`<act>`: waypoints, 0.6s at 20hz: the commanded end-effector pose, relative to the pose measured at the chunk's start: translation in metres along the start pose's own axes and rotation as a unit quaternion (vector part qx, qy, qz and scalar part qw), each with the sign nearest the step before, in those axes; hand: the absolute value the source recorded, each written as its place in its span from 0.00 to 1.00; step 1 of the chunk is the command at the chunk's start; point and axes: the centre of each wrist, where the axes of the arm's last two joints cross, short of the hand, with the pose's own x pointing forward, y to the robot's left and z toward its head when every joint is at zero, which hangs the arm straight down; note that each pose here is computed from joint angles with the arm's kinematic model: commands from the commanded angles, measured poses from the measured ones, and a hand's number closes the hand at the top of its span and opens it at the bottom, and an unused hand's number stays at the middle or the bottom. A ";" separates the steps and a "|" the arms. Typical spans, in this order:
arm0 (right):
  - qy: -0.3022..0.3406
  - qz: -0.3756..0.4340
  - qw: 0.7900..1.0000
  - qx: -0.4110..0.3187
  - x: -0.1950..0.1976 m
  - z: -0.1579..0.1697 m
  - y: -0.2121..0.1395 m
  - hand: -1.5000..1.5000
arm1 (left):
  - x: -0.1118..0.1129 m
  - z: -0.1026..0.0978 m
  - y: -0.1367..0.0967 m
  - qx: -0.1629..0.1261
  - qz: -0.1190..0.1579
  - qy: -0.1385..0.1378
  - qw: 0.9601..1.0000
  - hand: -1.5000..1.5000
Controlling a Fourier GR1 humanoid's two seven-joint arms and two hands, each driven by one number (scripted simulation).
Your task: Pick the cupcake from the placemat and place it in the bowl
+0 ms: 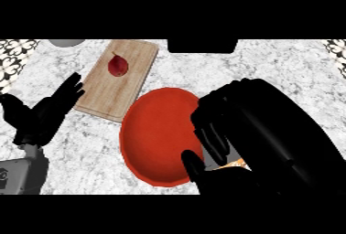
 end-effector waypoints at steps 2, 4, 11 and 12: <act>0.039 0.006 0.999 -0.010 0.015 -0.058 0.034 1.00 | 0.013 -0.008 -0.012 -0.003 -0.008 -0.008 1.000 0.50; 0.048 -0.002 0.999 -0.015 0.008 -0.074 0.048 1.00 | -0.005 -0.003 -0.004 -0.005 0.003 -0.009 1.000 0.50; 0.051 -0.062 0.997 0.021 -0.035 -0.131 0.092 1.00 | 0.003 -0.013 -0.020 -0.012 0.002 -0.006 1.000 0.50; 0.054 -0.059 0.996 0.028 -0.013 -0.141 0.091 1.00 | 0.009 -0.012 -0.006 -0.008 0.009 -0.011 1.000 0.50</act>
